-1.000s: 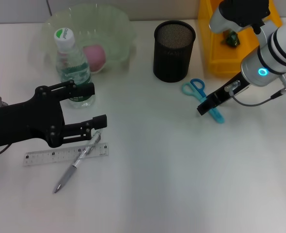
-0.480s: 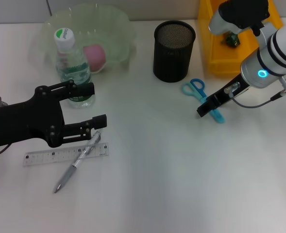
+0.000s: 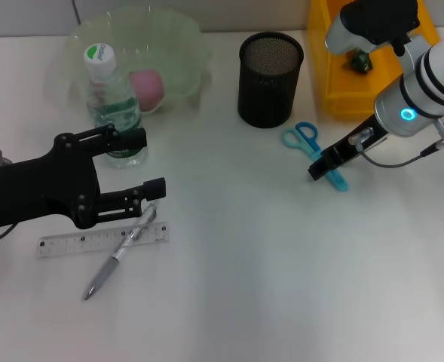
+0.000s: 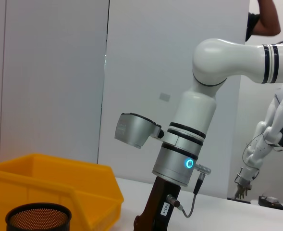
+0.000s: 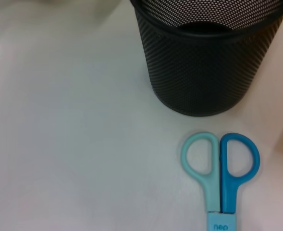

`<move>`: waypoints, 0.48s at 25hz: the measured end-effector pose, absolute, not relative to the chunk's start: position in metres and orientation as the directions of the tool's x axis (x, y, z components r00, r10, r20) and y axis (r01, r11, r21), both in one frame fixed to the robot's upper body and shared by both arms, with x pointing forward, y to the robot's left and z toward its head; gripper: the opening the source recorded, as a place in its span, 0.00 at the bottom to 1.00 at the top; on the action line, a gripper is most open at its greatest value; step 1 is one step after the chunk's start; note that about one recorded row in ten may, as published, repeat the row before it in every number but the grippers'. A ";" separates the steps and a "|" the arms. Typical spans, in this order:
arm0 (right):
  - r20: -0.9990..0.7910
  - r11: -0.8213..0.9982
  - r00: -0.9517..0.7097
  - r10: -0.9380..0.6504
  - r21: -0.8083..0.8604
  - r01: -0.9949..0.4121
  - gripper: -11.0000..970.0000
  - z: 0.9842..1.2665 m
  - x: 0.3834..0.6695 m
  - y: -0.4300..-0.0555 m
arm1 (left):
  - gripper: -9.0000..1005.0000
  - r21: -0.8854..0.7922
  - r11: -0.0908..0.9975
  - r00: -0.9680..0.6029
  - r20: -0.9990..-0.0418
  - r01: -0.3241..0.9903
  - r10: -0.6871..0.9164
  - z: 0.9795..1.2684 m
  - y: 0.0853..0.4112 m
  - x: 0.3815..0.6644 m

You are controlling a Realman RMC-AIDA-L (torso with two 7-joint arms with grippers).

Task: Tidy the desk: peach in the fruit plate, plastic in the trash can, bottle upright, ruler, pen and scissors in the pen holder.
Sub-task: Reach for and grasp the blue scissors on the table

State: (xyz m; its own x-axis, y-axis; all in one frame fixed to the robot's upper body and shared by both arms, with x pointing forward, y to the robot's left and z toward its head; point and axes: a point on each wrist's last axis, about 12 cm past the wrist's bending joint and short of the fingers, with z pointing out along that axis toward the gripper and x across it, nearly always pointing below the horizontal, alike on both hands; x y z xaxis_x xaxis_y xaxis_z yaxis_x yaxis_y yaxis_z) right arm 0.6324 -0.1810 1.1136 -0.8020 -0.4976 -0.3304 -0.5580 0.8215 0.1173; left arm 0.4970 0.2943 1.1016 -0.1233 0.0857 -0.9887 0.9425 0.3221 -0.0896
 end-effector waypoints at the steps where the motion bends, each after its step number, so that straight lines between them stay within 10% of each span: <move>1: -0.330 0.821 -0.802 -0.498 0.117 -0.558 0.60 1.114 0.632 -0.181 | 0.78 -0.089 0.322 -0.123 -0.989 0.942 0.086 1.102 0.294 0.497; 12: -0.332 0.822 -0.802 -0.497 0.117 -0.557 0.53 1.114 0.633 -0.181 | 0.78 -0.089 0.325 -0.123 -0.989 0.942 0.085 1.102 0.294 0.497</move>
